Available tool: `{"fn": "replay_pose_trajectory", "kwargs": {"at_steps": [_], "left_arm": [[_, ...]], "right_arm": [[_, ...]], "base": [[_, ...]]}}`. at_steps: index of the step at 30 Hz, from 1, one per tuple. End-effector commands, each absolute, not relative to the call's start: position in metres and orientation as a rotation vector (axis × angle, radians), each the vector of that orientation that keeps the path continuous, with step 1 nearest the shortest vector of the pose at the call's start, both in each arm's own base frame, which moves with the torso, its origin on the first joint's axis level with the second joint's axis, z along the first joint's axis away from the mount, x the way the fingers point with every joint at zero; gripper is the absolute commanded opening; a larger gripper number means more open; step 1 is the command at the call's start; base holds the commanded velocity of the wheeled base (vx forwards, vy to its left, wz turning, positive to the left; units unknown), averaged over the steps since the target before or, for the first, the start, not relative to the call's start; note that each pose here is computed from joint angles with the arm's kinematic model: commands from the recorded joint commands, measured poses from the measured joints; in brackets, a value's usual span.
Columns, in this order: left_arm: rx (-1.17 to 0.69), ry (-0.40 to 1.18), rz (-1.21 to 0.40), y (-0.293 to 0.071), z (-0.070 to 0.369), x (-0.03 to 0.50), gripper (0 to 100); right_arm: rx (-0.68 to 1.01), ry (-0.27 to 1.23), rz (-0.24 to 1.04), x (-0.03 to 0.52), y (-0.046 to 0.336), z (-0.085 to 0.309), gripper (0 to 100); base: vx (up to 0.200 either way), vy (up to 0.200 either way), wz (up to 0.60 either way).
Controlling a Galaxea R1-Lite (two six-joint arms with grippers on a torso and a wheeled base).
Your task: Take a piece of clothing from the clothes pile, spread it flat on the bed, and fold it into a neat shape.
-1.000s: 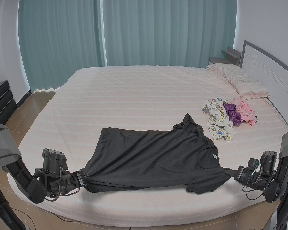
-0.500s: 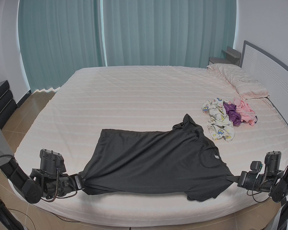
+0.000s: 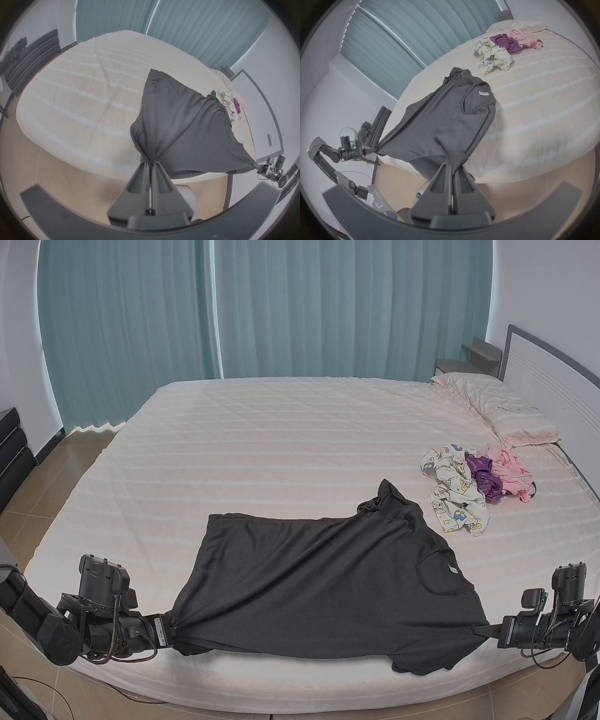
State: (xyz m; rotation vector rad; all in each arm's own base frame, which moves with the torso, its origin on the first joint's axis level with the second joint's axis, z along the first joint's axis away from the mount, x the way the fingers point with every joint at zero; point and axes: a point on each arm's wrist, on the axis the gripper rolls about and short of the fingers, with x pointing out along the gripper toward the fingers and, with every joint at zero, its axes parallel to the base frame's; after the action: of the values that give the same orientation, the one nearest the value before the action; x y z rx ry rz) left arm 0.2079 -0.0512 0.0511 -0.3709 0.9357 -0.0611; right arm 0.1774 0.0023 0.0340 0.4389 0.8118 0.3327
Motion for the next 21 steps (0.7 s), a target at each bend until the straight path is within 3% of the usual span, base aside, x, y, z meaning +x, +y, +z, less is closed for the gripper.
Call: {"fn": "replay_pose_trajectory", "kwargs": {"at_steps": [1, 10, 11, 15, 16, 21], "left_arm": [[-0.367, 0.958, -0.063, -0.052, 0.048, 0.206, 0], [-0.349, 1.043, -0.051, -0.055, 0.030, 0.209, 0], [-0.346, 1.054, -0.052, -0.055, 0.027, 0.209, 100], [-0.345, 1.082, -0.064, -0.058, 0.022, 0.211, 100], [-0.345, 1.082, -0.064, -0.058, 0.022, 0.211, 100], [-0.352, 1.072, -0.069, -0.059, 0.023, 0.213, 100]], "right_arm": [[0.447, 0.821, 0.339, 0.172, 0.002, 0.035, 0], [0.458, 0.923, 0.321, 0.176, 0.001, 0.015, 0], [0.458, 0.932, 0.320, 0.176, 0.001, 0.013, 0], [0.450, 0.964, 0.315, 0.177, 0.001, 0.007, 0], [0.449, 0.967, 0.316, 0.177, 0.001, 0.006, 100], [0.444, 0.956, 0.316, 0.179, 0.000, 0.005, 100]], "base": [[0.000, 0.000, 0.00], [0.000, 0.000, 0.00], [0.000, 0.000, 0.00], [0.000, 0.000, 0.00], [0.000, 0.000, 0.00], [0.000, 0.000, 0.00]]}}
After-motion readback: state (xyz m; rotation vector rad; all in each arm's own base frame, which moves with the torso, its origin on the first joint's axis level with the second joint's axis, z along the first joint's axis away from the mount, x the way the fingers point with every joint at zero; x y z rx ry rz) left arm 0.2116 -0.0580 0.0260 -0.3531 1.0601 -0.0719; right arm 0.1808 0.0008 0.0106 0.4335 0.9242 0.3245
